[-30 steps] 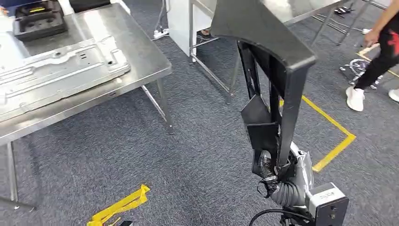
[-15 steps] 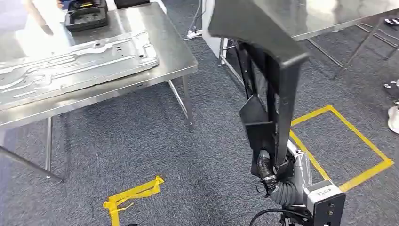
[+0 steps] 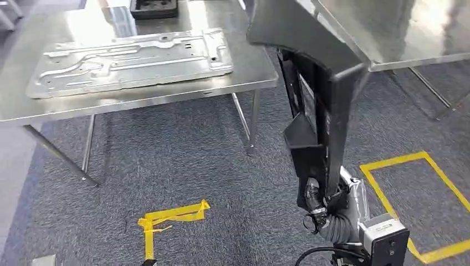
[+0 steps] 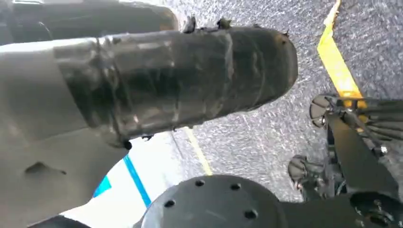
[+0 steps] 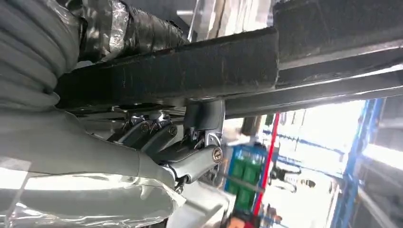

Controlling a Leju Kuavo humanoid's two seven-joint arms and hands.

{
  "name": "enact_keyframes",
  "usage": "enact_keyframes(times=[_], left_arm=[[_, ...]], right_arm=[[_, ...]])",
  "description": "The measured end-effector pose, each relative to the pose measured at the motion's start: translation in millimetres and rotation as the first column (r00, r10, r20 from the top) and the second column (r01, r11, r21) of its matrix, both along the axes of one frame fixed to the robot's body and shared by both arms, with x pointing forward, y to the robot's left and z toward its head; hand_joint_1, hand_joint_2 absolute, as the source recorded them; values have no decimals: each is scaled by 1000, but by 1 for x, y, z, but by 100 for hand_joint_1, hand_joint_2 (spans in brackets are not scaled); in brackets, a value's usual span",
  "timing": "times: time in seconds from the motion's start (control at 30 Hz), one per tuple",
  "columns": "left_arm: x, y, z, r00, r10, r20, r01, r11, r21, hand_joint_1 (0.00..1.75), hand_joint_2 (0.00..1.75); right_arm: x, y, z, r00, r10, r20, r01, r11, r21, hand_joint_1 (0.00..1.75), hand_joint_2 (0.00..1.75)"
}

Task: Take the parts from the cabinet and place them on the table.

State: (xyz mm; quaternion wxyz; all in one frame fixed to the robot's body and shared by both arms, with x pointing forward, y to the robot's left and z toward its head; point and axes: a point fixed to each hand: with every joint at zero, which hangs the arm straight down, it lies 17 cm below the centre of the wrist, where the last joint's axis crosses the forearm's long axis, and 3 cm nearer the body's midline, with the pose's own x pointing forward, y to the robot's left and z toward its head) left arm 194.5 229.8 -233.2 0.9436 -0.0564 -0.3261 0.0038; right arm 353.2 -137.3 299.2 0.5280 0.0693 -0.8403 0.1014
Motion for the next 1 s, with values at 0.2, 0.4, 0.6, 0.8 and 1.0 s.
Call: enact_keyframes(times=[0.2, 0.4, 0.6, 0.8, 1.0], left_arm=[[2, -3, 1, 1000, -3, 3, 3, 1000, -4, 0, 0], [1, 5, -1, 1000, -10, 7, 10, 1000, 30, 0, 0], [-1, 11, -1, 1000, -19, 8, 19, 999, 42, 0, 0], [-1, 10, -1, 1000, -21, 9, 21, 999, 39, 0, 0], [2, -2, 1, 1000, -22, 15, 22, 1000, 20, 0, 0]], right_arm=[[0, -1, 1, 1000, 0, 5, 0, 1000, -2, 175, 175], [0, 0, 1, 1000, 1, 2, -1, 1000, -5, 175, 175], [1, 0, -2, 1000, 3, -3, -3, 1000, -8, 175, 175], [1, 0, -1, 1000, 5, -7, -5, 1000, -6, 175, 175], [1, -1, -5, 1000, 5, -18, -5, 1000, -9, 175, 175]])
